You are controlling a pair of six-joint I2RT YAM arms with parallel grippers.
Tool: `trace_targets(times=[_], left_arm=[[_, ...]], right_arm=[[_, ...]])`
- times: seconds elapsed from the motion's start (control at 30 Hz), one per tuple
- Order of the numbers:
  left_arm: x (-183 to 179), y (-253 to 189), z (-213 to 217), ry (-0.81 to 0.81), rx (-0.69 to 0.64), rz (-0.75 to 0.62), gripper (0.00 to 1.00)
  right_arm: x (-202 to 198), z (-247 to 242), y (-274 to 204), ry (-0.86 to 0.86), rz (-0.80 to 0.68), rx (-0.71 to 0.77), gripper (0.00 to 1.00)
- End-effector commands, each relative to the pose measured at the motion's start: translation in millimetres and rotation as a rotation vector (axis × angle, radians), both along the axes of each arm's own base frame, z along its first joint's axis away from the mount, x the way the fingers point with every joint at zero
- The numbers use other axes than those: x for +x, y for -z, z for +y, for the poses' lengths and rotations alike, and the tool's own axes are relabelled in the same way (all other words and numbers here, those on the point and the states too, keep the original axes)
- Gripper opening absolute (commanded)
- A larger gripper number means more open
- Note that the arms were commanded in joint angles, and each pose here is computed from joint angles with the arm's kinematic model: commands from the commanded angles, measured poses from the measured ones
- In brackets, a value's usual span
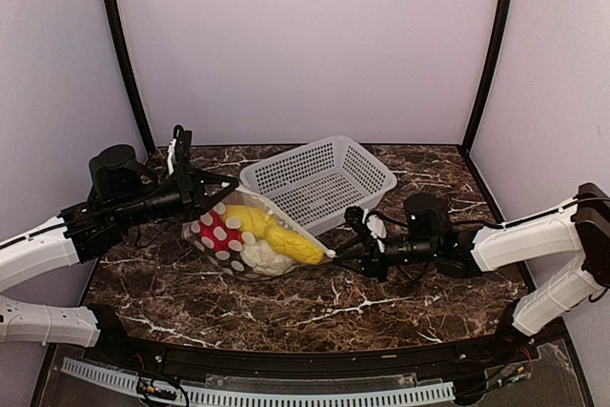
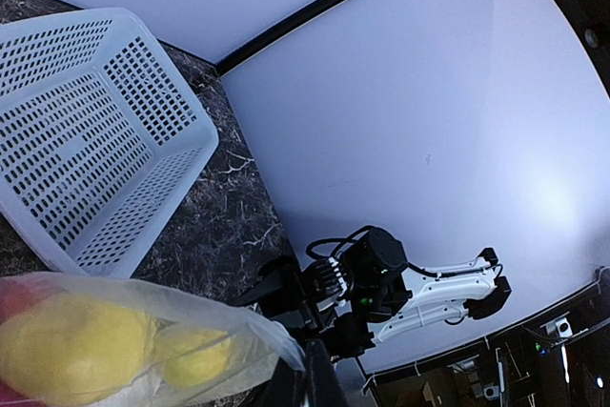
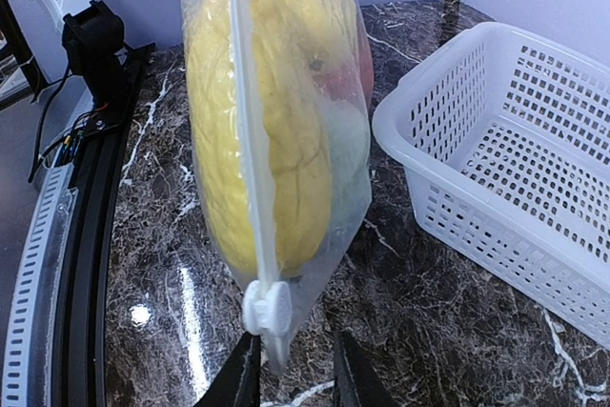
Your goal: Open the zip-top bag and remove the fake food
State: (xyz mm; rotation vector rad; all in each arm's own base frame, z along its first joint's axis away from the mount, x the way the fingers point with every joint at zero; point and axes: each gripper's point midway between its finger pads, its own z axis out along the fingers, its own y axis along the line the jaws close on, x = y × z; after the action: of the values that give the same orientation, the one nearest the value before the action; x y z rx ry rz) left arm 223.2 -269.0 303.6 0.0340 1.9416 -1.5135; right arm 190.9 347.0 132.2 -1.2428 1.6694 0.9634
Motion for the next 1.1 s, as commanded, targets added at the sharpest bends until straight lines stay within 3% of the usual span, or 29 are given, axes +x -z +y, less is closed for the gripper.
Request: trace_targets(times=[0.0,0.4,0.57,0.8,0.83,0.97,1.07], left_arm=[[-4.7,-31.1,2.4,0.014,-0.079,-0.096,0.01],[-3.8,-29.0,2.1,0.014,-0.081,-0.089,0.01],[-3.2,-27.4,1.3,0.015,-0.077,-0.087,0.01],[-2.2,-17.9,6.8,-0.008,-0.021,-0.112,0.01],[-2.9,-16.6,8.1,-0.006,0.014,-0.154,0.05],[-4.3,-18.1,21.6,-0.036,0.177,-0.298,0.52],[-4.4,-24.1,25.8,-0.033,0.276,-0.405,0.71]], right_arm=[[-0.8,9.7,-5.6,-0.023,-0.038,0.008,0.25],[1.5,14.6,-8.6,-0.020,-0.055,0.009,0.17],[3.5,13.7,-5.5,-0.011,-0.052,-0.017,0.00],[-2.1,7.2,-17.1,-0.010,-0.033,-0.043,0.00],[-3.5,5.8,-24.1,-0.010,-0.033,-0.039,0.00],[-7.0,3.4,-41.7,-0.020,-0.013,-0.065,0.00],[-13.3,4.2,-50.9,-0.056,0.000,-0.081,0.00]])
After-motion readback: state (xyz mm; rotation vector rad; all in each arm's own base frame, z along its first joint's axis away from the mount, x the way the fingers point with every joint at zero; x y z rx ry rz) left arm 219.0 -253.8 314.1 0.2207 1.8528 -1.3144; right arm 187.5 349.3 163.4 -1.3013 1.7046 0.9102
